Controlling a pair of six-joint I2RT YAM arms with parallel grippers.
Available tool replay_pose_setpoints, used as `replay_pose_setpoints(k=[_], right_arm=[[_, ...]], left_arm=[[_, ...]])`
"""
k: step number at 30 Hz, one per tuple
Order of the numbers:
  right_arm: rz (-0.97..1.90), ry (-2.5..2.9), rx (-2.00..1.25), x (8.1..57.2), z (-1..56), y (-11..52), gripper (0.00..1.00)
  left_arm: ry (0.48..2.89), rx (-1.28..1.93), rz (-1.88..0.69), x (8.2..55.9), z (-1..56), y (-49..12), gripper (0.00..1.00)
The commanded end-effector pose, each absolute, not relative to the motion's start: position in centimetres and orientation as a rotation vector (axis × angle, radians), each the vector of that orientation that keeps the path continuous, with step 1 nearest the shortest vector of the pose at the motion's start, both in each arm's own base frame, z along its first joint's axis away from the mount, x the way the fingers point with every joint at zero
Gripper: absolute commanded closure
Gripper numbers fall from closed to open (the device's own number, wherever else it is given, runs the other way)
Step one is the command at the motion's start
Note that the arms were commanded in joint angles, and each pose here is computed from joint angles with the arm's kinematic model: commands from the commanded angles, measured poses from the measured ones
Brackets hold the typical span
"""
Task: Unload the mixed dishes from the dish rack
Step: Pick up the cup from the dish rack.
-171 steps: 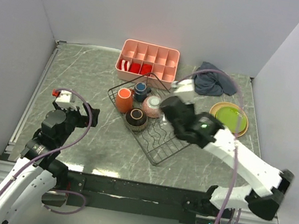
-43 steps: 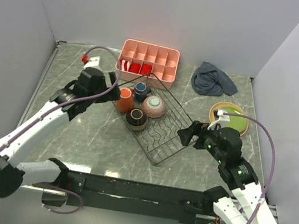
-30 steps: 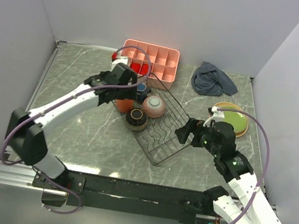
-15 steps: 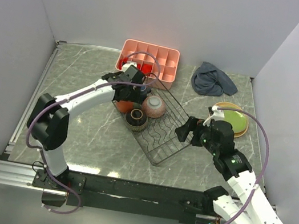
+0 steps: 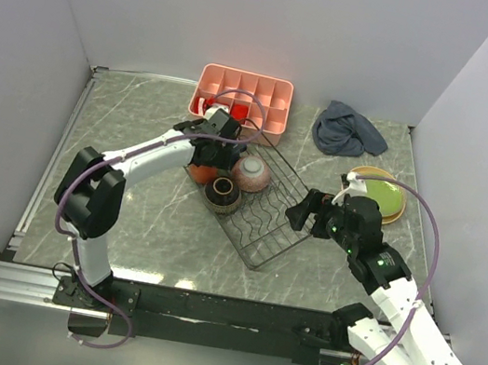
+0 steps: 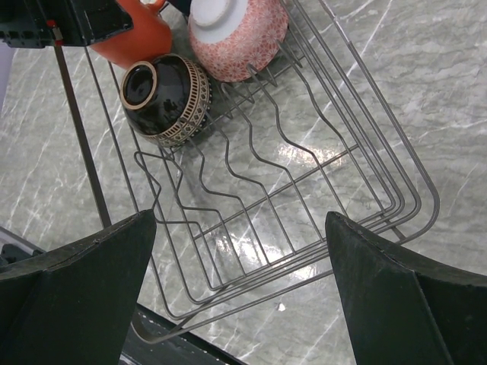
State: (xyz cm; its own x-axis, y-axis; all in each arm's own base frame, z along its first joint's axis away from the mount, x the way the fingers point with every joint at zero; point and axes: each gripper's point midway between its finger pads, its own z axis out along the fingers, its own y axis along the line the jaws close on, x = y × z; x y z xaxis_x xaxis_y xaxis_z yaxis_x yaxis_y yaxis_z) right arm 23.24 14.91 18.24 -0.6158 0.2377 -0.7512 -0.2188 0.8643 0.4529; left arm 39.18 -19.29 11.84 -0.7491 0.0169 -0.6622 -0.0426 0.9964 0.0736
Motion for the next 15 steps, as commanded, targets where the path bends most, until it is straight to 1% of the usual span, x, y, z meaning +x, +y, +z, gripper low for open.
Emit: replay_pose_setpoints(k=[1, 6, 15], right_arm=[[0.648, 2.101, 0.03, 23.7, 18.9, 14.9, 0.0], [0.648, 2.111, 0.034, 23.4, 18.3, 14.8, 0.0], [0.656, 2.119, 0.041, 23.0, 17.8, 14.8, 0.0]], left_arm=[[2.372, -0.035, 0.029, 40.4, 13.0, -20.6, 0.09], [2.379, -0.056, 0.001, 40.7, 12.6, -20.3, 0.14], [2.422, -0.077, 0.008, 40.7, 11.3, -19.5, 0.1]])
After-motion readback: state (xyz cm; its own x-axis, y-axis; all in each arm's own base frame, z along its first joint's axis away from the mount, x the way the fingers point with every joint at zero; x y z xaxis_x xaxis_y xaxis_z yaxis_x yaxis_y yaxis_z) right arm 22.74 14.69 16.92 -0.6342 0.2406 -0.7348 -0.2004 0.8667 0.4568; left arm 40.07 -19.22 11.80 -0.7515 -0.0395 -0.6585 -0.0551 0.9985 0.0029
